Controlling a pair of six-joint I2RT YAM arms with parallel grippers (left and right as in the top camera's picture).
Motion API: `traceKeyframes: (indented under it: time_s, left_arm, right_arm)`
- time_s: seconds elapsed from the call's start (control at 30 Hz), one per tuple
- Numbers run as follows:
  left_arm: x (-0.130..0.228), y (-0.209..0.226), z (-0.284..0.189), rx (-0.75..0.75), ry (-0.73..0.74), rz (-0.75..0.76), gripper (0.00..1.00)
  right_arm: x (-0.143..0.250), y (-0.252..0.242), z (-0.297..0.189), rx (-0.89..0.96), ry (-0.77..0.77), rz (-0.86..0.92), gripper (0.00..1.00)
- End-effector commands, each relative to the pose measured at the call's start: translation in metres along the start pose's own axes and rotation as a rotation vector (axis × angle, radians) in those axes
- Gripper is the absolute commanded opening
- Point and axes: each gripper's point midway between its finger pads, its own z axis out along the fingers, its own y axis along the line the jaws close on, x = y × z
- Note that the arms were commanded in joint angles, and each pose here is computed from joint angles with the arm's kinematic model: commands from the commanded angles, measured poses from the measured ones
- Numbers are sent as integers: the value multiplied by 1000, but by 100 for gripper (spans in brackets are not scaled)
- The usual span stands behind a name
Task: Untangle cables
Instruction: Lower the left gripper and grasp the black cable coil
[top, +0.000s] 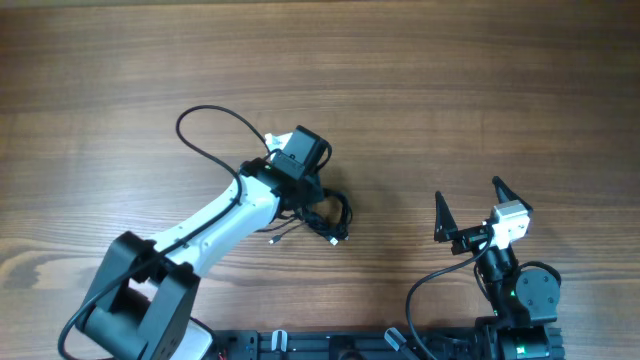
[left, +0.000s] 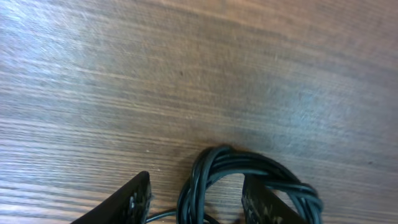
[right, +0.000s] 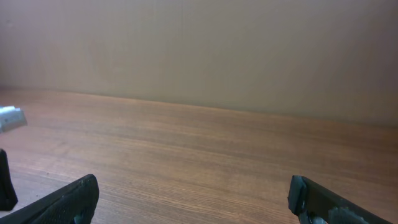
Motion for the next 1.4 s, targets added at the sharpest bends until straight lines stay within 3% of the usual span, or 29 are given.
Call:
traceKeyframes:
  time_s: [0.0,0.17,0.23,0.33,0.6,0.73,0.83,0.93,1.1,1.37]
  left_arm:
    - [11,-10,8,2,34,123,48]
    - [13,-9,11,-5,36,277,49]
    - [9,-5,11,-33,15,278,40]
    - [6,-3,12,-47,3,284,36]
    - [10,-1,24,-60,28,409,37]
    - [11,-8,30,-26,31,406,34]
    - [9,-10,30,-20,22,404,14]
    - [8,-11,30,-18,18,402,4]
    - [8,-9,28,-29,17,392,4]
    - [-11,-10,-29,-37,-44,161,4]
  right_arm:
    - [-1,2,0,-12,-5,-7,100]
    - [-1,2,0,-12,-5,-7,100]
    - [-1,2,0,-12,-5,-7,100]
    - [-1,2,0,-12,-5,-7,100]
    - [-1,2,0,-12,-5,-7,100]
    - [-1,2,0,-12,-5,-7,100]
    - [-1,2,0,-12,-5,-7,100]
    - [-1,2,0,-12,-5,-7,100]
    - [-1,2,0,-12,-5,-7,100]
    - [-1,2,0,-12,-5,-7,100]
